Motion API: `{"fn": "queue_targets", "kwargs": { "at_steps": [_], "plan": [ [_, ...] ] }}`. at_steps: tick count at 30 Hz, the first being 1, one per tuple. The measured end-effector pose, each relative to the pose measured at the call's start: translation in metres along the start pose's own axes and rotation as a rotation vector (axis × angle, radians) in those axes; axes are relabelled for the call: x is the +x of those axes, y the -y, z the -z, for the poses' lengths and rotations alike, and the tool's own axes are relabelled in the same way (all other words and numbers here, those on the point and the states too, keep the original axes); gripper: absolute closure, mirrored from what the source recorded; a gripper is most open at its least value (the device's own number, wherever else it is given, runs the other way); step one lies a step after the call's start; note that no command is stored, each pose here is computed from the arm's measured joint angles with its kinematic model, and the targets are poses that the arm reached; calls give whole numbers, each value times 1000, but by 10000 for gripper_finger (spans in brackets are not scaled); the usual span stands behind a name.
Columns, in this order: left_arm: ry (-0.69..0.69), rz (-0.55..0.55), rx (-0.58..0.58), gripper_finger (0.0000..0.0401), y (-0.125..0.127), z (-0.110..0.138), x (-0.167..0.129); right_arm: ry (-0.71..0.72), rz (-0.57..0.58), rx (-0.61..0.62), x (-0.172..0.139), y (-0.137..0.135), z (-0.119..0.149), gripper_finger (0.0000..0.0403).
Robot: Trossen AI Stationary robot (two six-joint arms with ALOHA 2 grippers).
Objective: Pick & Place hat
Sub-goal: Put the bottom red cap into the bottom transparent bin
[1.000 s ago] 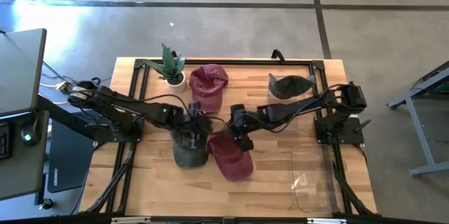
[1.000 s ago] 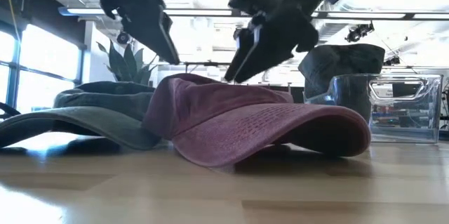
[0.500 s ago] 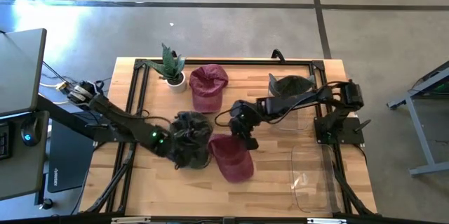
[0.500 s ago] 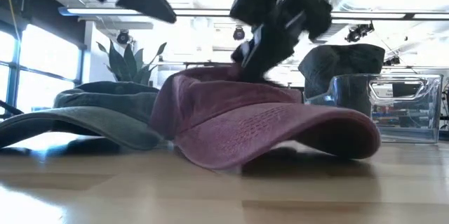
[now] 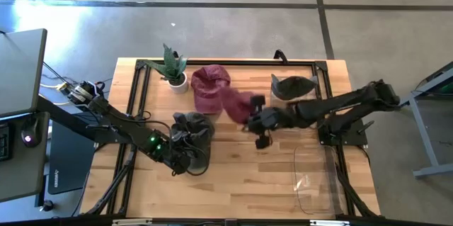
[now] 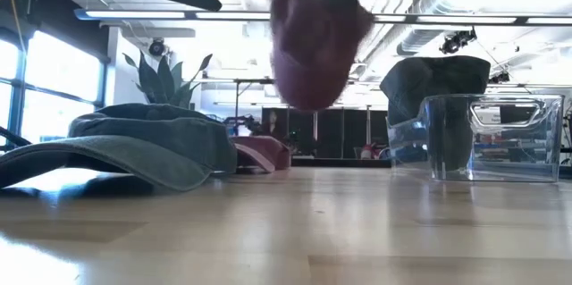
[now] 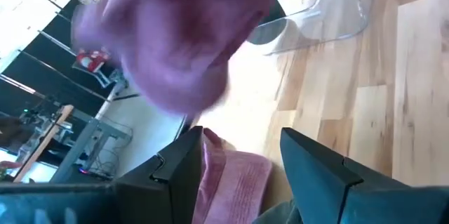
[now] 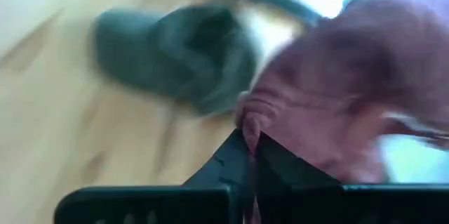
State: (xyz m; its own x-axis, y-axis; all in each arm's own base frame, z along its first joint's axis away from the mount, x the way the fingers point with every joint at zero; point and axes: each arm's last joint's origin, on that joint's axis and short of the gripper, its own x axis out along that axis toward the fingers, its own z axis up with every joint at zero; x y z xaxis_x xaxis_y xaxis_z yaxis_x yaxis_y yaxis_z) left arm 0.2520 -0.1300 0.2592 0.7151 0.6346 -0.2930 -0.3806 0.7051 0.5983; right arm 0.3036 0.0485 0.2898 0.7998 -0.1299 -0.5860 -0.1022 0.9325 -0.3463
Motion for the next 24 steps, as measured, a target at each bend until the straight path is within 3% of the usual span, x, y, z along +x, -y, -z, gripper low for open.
{"fn": "queue_targets", "kwargs": {
  "at_steps": [6,9,12,19,21,24],
  "plan": [
    [-9,109,-18,217,3,-1,0,-152,-230,44,48,-52,38,398],
    [-19,222,-25,217,7,-1,-1,-208,-287,68,66,-73,54,378],
    [-14,328,-25,217,13,-3,0,-240,-370,81,75,-89,60,333],
    [68,473,14,217,41,-10,8,-247,-533,221,63,-99,38,198],
    [78,516,6,217,45,-10,10,-210,-535,259,58,-98,30,172],
    [35,538,-11,217,51,-6,23,-201,-400,275,58,-96,29,164]
  ]
}}
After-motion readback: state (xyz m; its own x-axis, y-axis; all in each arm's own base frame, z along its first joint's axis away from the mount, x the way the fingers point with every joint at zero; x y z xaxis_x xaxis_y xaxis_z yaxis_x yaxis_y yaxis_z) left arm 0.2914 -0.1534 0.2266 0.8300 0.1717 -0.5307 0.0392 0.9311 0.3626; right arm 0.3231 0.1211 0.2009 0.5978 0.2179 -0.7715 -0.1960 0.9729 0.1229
